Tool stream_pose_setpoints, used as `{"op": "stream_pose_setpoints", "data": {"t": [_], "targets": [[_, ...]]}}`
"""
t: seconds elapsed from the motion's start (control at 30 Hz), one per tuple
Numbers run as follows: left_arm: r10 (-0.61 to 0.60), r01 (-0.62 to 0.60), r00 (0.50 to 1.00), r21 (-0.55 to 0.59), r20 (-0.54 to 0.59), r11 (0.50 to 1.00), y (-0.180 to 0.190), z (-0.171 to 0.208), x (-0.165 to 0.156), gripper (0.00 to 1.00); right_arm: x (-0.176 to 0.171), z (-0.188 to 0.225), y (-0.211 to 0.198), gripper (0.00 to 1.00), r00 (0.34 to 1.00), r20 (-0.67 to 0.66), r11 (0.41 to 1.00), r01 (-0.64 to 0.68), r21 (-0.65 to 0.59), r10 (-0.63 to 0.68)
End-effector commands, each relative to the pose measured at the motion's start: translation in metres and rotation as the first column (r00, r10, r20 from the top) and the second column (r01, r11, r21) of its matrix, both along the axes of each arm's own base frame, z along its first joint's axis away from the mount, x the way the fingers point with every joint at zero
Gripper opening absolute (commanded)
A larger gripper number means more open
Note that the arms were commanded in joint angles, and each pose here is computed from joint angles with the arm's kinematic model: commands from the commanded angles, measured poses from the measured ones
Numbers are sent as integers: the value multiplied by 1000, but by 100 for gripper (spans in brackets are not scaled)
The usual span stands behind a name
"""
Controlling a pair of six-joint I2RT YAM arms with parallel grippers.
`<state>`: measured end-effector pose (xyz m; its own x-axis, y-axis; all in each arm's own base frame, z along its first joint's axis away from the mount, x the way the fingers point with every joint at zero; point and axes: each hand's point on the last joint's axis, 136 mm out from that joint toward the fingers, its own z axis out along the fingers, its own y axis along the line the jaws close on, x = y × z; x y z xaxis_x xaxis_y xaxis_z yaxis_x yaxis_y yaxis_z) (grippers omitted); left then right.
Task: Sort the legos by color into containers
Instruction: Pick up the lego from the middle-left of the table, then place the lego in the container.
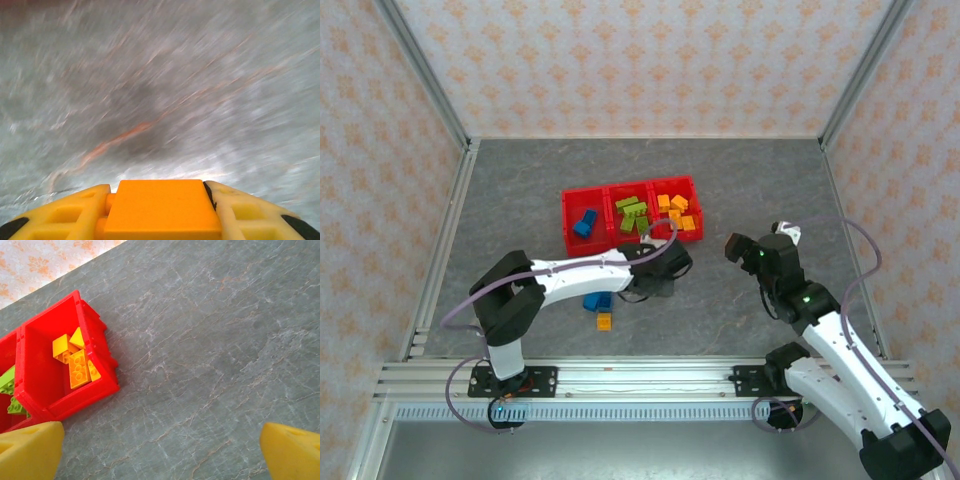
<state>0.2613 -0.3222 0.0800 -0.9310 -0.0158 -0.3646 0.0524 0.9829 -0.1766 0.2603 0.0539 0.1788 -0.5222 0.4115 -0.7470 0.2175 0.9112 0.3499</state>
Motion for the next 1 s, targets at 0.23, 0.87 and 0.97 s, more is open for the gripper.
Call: {"op": "stream_pose_setpoints", "data": {"t": [0.23,0.87,0.97], "targets": [[18,-26,974,36,226,999,-10,76,130,25,-2,24,-15,100,997,61,998,49,-45,-47],[41,-76,945,97,323,992,-9,55,223,45,-5,27,-22,100,995,67,995,74,-64,-70],[44,-76,939,81,340,994,-10,64,224,55,-5,26,-21,100,995,66,995,74,-63,-69]]}}
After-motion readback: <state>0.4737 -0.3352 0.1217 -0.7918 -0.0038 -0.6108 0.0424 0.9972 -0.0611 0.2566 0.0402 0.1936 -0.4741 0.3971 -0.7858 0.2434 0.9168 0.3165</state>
